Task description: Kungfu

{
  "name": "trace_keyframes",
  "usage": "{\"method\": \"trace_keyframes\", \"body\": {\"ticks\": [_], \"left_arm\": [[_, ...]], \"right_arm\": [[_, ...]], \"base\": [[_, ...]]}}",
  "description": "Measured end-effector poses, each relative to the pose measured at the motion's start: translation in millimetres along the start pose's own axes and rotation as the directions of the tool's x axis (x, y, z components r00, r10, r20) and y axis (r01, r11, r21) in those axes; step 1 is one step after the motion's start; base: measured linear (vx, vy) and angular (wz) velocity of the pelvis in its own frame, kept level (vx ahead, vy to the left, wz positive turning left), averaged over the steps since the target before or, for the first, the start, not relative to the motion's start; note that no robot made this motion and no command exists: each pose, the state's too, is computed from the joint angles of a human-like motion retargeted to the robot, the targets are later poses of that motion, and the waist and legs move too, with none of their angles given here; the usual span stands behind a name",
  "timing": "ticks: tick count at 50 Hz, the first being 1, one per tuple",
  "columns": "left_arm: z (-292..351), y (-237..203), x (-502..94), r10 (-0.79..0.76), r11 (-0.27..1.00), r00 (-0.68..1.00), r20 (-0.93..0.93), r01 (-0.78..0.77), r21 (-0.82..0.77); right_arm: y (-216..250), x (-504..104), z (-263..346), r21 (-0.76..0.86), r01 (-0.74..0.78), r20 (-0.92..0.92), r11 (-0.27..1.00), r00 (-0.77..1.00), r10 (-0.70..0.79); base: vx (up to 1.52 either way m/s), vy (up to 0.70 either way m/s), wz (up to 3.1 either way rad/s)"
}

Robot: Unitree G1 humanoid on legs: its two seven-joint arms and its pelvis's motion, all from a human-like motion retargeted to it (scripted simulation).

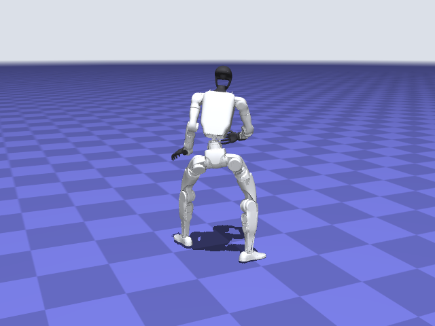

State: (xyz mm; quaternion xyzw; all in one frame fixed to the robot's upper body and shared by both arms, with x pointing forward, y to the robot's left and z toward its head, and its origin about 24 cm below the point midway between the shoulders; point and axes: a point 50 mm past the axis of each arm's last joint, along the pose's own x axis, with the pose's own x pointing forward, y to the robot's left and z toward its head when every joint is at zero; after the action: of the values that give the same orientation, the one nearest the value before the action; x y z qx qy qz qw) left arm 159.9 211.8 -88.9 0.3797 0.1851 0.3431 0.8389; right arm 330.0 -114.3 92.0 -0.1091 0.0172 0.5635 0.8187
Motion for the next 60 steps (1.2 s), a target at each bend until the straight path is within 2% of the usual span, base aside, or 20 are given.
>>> {"method": "trace_keyframes", "body": {"ticks": [5,11,15,18,21,23,24,25,26,28,32,40,43,45,48,50,52,55,58,60], "left_arm": [[-36.4,35.1,9.0,0.05,0.995,0.991,-0.122,-0.06,-0.079],[20.1,128.6,97.2,0.258,0.912,0.939,0.227,-0.16,-0.377],[119.4,153.2,135.3,0.196,0.856,0.829,0.523,0.115,-0.503],[197.1,130.3,127.9,-0.046,0.83,0.667,0.744,0.44,-0.343],[243.6,70.8,79.4,-0.378,0.621,0.412,0.829,0.777,-0.103],[255.7,29.2,30.3,-0.503,0.347,0.194,0.842,0.938,-0.008],[257.0,9.4,2.8,-0.53,0.201,0.1,0.842,0.979,0.01],[257.7,-8.0,-26.4,-0.541,0.057,0.015,0.841,0.998,0.019],[253.8,-28.0,-46.9,-0.567,-0.01,0.059,0.822,0.997,-0.079],[254.9,-35.9,-55.0,-0.534,-0.115,0.134,0.835,0.967,-0.228],[240.4,-46.4,-54.2,-0.577,-0.179,0.156,0.802,0.934,-0.31],[225.8,-38.3,-33.4,-0.592,-0.158,0.282,0.755,0.878,-0.452],[244.6,-8.5,-6.9,-0.446,-0.163,0.453,0.772,0.807,-0.568],[270.9,34.7,7.5,-0.214,-0.177,0.588,0.78,0.762,-0.622],[306.3,122.4,-0.2,0.23,-0.185,0.715,0.661,0.698,-0.691],[320.3,167.4,-24.1,0.456,-0.232,0.708,0.539,0.679,-0.697],[325.3,203.5,-44.2,0.616,-0.303,0.678,0.401,0.674,-0.674],[320.9,247.9,-67.6,0.78,-0.413,0.597,0.189,0.717,-0.561],[315.3,273.6,-72.5,0.84,-0.446,0.539,0.067,0.755,-0.481],[314.5,278.4,-71.7,0.847,-0.448,0.53,0.046,0.758,-0.475]], "right_arm": [[5.2,20.7,47.5,-0.186,-0.032,0.125,0.982,0.991,0.056],[4.8,-1.0,92.4,-0.398,0.086,0.239,0.913,0.971,0.012],[16.0,-34.9,107.1,-0.424,0.457,0.505,0.782,0.836,-0.214],[35.5,-66.2,108.6,-0.257,0.755,0.748,0.603,0.55,-0.371],[55.7,-92.5,105.8,0.036,0.94,0.885,0.339,0.128,-0.447],[65.3,-94.5,98.9,0.172,0.965,0.887,0.196,-0.066,-0.457],[68.4,-88.9,94.3,0.164,0.974,0.886,0.159,-0.074,-0.459],[71.3,-81.4,89.3,0.126,0.983,0.886,0.136,-0.05,-0.46],[67.7,-76.3,76.8,0.15,0.988,0.838,-0.032,-0.144,-0.527],[73.1,-90.4,65.7,0.192,0.937,0.825,-0.293,-0.315,-0.468],[88.2,-76.4,53.6,0.065,0.988,0.853,-0.143,-0.129,-0.506],[78.8,-63.2,75.1,0.058,0.996,0.876,0.068,-0.018,-0.482],[72.1,-57.9,117.1,0.063,0.96,0.939,0.275,0.036,-0.342],[74.7,-66.7,164.0,0.062,0.871,0.986,0.487,0.022,-0.164],[95.7,-89.3,247.7,-0.113,0.638,0.989,0.762,0.002,0.145],[123.1,-97.7,290.0,-0.313,0.475,0.936,0.823,0.009,0.351],[148.9,-96.7,317.4,-0.512,0.382,0.841,0.769,0.04,0.54],[180.3,-97.5,341.6,-0.774,0.347,0.596,0.53,0.114,0.795],[190.5,-92.4,347.5,-0.846,0.449,0.416,0.287,0.22,0.882],[189.1,-87.6,349.7,-0.811,0.525,0.432,0.26,0.238,0.87]], "base": [[0.75,0.62,0.94],[0.75,0.4,3.29],[0.69,0.13,2.46],[0.57,-0.03,2.16],[0.41,-0.01,1.92],[0.36,0.06,1.62],[0.37,0.08,1.11],[0.34,0.07,0.85],[0.28,0.03,0.66],[0.22,-0.08,0.22],[0.11,-0.13,-0.23],[-0.01,-0.07,-0.2],[-0.32,-0.1,-0.07],[-0.55,-0.24,0.52],[-0.61,-0.48,0.45],[-0.51,-0.67,-0.66],[-0.28,-0.7,-1.61],[-0.28,-0.56,-1.0],[-0.47,-0.26,-0.42],[-0.43,-0.02,-0.31]]}}
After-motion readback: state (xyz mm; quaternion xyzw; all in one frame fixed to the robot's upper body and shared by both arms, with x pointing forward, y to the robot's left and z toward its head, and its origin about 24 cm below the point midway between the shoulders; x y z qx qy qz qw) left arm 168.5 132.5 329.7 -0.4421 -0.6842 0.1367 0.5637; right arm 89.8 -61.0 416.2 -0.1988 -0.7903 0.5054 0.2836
